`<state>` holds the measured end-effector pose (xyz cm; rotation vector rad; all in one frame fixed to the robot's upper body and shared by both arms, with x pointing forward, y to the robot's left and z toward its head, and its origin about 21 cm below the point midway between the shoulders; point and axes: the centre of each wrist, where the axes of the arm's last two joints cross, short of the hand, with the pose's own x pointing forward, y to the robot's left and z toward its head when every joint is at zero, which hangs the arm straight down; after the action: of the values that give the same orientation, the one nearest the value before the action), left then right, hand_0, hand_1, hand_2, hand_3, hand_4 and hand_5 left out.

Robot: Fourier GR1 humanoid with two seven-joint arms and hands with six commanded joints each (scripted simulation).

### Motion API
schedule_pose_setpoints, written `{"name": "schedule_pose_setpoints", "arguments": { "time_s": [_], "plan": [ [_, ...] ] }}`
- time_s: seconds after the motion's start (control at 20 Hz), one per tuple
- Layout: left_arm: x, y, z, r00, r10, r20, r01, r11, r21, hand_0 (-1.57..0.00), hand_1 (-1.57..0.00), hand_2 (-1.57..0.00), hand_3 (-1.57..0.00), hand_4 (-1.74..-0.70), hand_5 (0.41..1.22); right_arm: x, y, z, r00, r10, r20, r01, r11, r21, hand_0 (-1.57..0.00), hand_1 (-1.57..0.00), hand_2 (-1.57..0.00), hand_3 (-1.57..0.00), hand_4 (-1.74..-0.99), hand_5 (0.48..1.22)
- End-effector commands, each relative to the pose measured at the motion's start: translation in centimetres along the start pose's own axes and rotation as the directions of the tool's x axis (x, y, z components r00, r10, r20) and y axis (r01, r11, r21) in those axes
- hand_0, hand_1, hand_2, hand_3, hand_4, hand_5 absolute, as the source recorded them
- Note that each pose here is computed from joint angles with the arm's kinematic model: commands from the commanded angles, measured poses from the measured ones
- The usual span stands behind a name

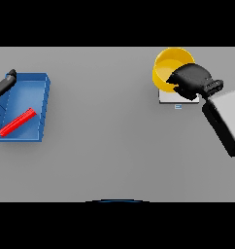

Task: Pick up the red beaker and tilt it to pour out 1 green nut into yellow bowl. Pick up the yellow bowl and place it on the metallic measuring scale.

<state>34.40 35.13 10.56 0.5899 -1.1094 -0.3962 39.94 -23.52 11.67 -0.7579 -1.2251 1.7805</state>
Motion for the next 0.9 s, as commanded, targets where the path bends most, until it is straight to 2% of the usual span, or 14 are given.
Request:
{"name": "schedule_pose_setpoints", "arguments": {
  "time_s": [0.0,0.05,0.15,0.25,0.3,0.5,0.6,0.7,0.8,0.85],
  "plan": [
    [0.3,-0.1,0.0,1.000,-0.004,-0.002,0.004,1.000,0.000,0.00,0.00,0.00,0.00,-0.73,0.734,-0.3,0.2,-0.3,1.000,-0.009,-0.016,0.009,1.000,0.006,-1.57,-1.57,-1.54,-1.15,-1.741,1.221],
    [0.2,0.0,0.1,1.000,-0.012,0.005,0.012,1.000,-0.001,0.00,0.00,0.00,0.00,-0.72,0.732,-0.9,0.2,-0.6,1.000,-0.016,-0.025,0.017,1.000,0.003,-1.57,-1.57,-1.52,-1.16,-1.741,1.221],
    [0.0,0.3,0.1,1.000,-0.011,-0.021,0.011,1.000,0.003,0.00,0.00,0.00,0.00,-0.72,0.720,-1.9,1.8,-0.9,0.998,-0.029,-0.048,0.030,1.000,0.010,-1.57,-1.57,-1.49,-1.20,-1.741,1.221],
    [0.2,0.6,0.1,1.000,-0.007,-0.005,0.007,1.000,0.010,0.00,0.00,0.00,0.00,-0.72,0.714,-2.6,1.8,-1.3,0.996,-0.049,-0.076,0.050,0.999,0.016,-1.57,-1.57,-1.46,-1.27,-1.741,1.221],
    [0.1,0.4,0.2,1.000,-0.006,-0.002,0.006,1.000,0.005,0.00,0.00,0.00,0.00,-0.73,0.713,-2.9,2.5,-1.3,0.994,-0.062,-0.086,0.064,0.998,0.025,-1.57,-1.57,-1.45,-1.29,-1.741,1.221],
    [0.0,0.3,0.0,1.000,-0.007,-0.018,0.007,1.000,-0.001,0.00,0.00,0.00,0.00,-0.73,0.710,-3.3,3.7,-1.8,0.989,-0.113,-0.094,0.117,0.992,0.044,-1.56,-1.57,-1.41,-1.37,-1.741,1.221],
    [-0.3,0.1,0.0,1.000,0.001,-0.021,-0.001,1.000,-0.003,0.00,0.00,0.00,0.00,-0.73,0.713,-3.3,3.6,-2.1,0.984,-0.135,-0.115,0.143,0.988,0.056,-1.53,-1.57,-1.38,-1.44,-1.741,1.221],
    [-0.1,0.1,0.0,1.000,-0.011,-0.025,0.011,1.000,0.001,0.00,0.00,0.00,0.00,-0.73,0.712,-3.3,3.9,-2.3,0.982,-0.150,-0.113,0.159,0.985,0.072,-1.42,-1.57,-1.36,-1.49,-1.741,1.221],
    [0.1,-0.4,0.1,1.000,-0.014,-0.019,0.014,1.000,-0.007,0.00,0.00,0.00,0.00,-0.73,0.715,-3.6,3.8,-2.2,0.982,-0.153,-0.112,0.163,0.983,0.084,-1.40,-1.57,-1.39,-1.36,-1.741,1.221],
    [0.0,-0.2,-0.1,1.000,-0.005,-0.020,0.005,1.000,-0.005,0.00,0.00,0.00,0.00,-0.73,0.717,-3.7,3.7,-2.3,0.979,-0.162,-0.121,0.173,0.981,0.086,-1.33,-1.46,-1.42,-1.20,-1.741,1.221]
  ]
}}
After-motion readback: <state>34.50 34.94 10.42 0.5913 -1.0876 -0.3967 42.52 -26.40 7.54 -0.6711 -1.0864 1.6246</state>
